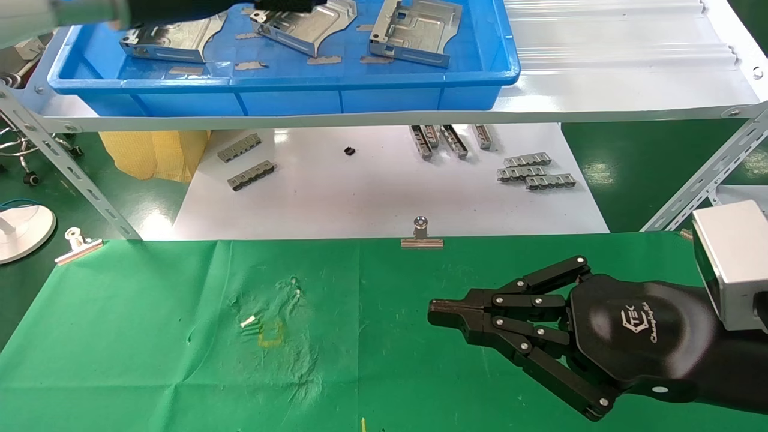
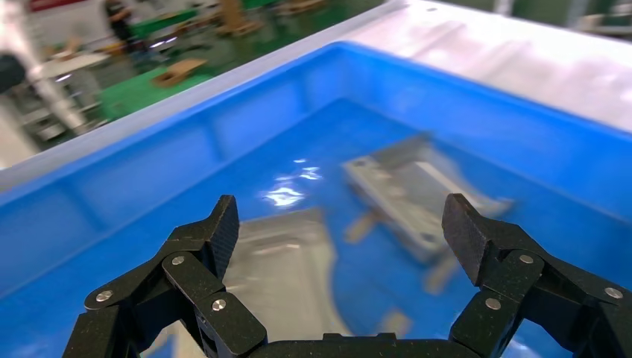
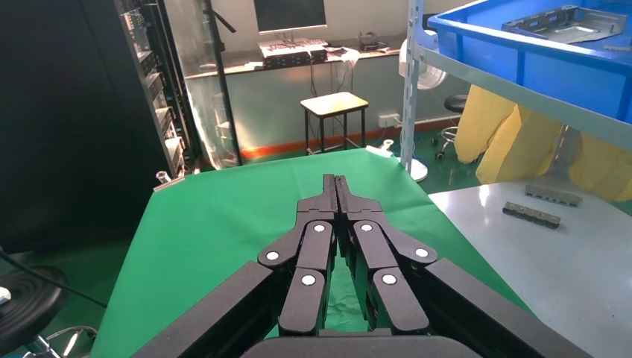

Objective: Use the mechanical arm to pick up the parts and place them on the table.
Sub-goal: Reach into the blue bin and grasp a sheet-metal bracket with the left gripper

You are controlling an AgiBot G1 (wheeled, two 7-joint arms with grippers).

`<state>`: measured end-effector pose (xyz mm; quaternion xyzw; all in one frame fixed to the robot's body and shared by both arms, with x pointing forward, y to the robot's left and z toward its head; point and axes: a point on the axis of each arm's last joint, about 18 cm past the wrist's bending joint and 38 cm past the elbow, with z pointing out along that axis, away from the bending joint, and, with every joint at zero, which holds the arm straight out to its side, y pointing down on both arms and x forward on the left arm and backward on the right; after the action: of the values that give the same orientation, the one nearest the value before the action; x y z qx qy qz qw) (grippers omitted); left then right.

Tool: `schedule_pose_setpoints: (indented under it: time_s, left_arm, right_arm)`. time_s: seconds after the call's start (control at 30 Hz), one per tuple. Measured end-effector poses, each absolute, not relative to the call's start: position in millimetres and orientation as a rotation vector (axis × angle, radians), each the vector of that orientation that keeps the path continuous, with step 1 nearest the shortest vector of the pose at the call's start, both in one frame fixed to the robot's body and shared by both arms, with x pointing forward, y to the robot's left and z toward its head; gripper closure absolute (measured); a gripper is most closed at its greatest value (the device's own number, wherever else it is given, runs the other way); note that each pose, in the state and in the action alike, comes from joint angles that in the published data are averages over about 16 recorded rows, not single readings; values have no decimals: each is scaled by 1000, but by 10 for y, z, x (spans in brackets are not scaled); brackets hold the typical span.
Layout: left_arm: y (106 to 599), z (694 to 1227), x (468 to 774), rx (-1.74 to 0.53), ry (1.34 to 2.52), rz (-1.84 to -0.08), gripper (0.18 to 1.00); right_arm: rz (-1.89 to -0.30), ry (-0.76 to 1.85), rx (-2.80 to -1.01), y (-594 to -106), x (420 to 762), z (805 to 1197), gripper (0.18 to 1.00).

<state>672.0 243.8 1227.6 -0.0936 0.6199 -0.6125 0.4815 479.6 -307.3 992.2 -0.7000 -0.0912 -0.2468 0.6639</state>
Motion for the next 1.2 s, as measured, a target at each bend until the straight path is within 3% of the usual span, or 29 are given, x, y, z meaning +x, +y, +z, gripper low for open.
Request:
schedule_pose_setpoints:
  time_s: [0.3,0.73,0.93,1.2]
  left_arm:
    - [2394,12340,7020,-415,1451,-1400,183]
    - [2410,12283,7125,-510,1455,-1351,208]
    - [2421,12269,7152,-519,1456,-1318,260]
    - [2447,12268,7178,-530,1446,-1286,391]
  right_arm:
    - [-558,-206,-1582,-3073,4796,9922,988]
    - [-558,-206,-1582,-3073,4796,9922,988]
    - [-558,-206,-1582,-3073,4796,9922,988]
    - [-558,-206,-1582,-3073,4796,9922,988]
